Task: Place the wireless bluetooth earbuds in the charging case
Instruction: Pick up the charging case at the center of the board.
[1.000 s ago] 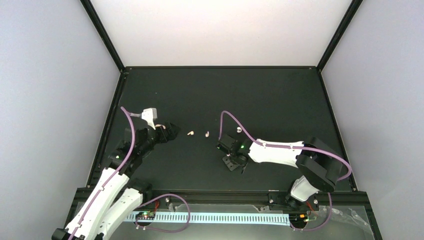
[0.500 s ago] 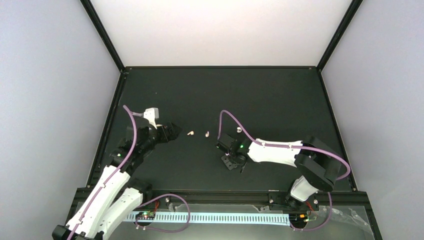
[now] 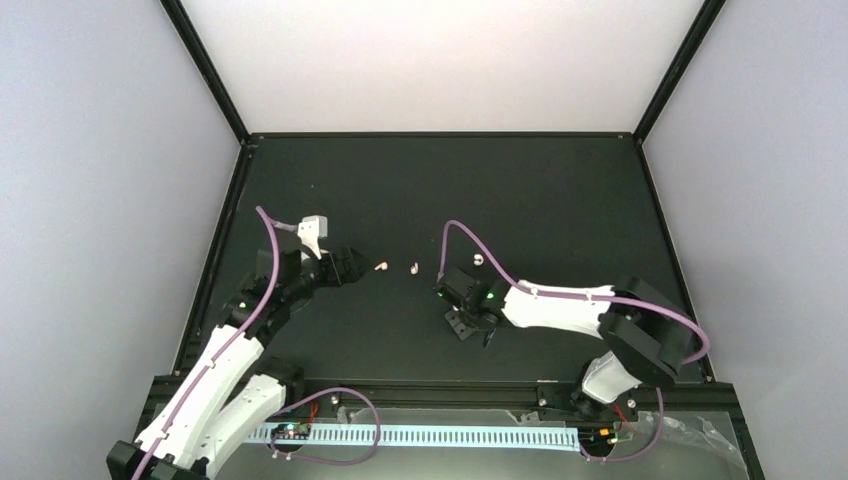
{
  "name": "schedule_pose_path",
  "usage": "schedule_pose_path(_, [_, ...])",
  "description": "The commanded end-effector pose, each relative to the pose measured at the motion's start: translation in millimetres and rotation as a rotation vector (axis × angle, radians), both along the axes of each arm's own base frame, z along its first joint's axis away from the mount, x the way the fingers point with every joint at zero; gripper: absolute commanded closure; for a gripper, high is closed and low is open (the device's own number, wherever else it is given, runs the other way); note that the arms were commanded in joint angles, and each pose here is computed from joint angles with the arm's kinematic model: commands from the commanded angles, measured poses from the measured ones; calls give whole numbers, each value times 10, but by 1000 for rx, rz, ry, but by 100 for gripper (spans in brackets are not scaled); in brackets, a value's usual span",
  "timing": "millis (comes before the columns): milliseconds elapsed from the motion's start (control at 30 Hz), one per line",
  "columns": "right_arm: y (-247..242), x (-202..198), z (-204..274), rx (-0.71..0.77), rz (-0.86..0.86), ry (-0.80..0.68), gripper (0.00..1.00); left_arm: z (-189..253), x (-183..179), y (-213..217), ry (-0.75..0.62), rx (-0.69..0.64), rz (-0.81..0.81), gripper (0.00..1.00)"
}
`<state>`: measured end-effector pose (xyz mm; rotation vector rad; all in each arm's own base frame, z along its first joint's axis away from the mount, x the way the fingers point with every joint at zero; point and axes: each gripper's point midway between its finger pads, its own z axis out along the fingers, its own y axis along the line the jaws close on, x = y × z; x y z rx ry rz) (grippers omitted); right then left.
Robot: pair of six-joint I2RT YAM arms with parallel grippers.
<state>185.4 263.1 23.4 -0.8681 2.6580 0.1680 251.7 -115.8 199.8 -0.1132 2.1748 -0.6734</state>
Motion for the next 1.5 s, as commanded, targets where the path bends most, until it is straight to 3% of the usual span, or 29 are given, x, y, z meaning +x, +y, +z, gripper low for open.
schedule_pose_path(0, [-13, 17, 305, 89, 47, -88, 73, 165, -106, -368, -52, -101, -217, 1])
schedule_pose_path(200, [-4, -6, 992, 217, 129, -262, 74, 308, -333, -750, -66, -206, -456, 3])
schedule_pose_path(500, [28, -241, 1860, 311, 333, -558, 73, 660, -694, -1265, -117, -221, -722, 6])
schedule_pose_path(867, [153, -241, 2076, 216, 435, -663, 73, 682, -657, -1677, -105, -189, -799, 16])
schedule_pose_path(1067, [193, -232, 2114, 242, 427, -676, 73, 627, -627, -1818, -100, -126, -790, 22])
schedule_pose_path(1300, [224, -247, 2177, 284, 416, -682, 73, 549, -530, -1897, -58, -142, -739, 36])
schedule_pose_path(1467, [251, -241, 2210, 303, 410, -689, 73, 579, -543, -1962, -54, -166, -749, 39])
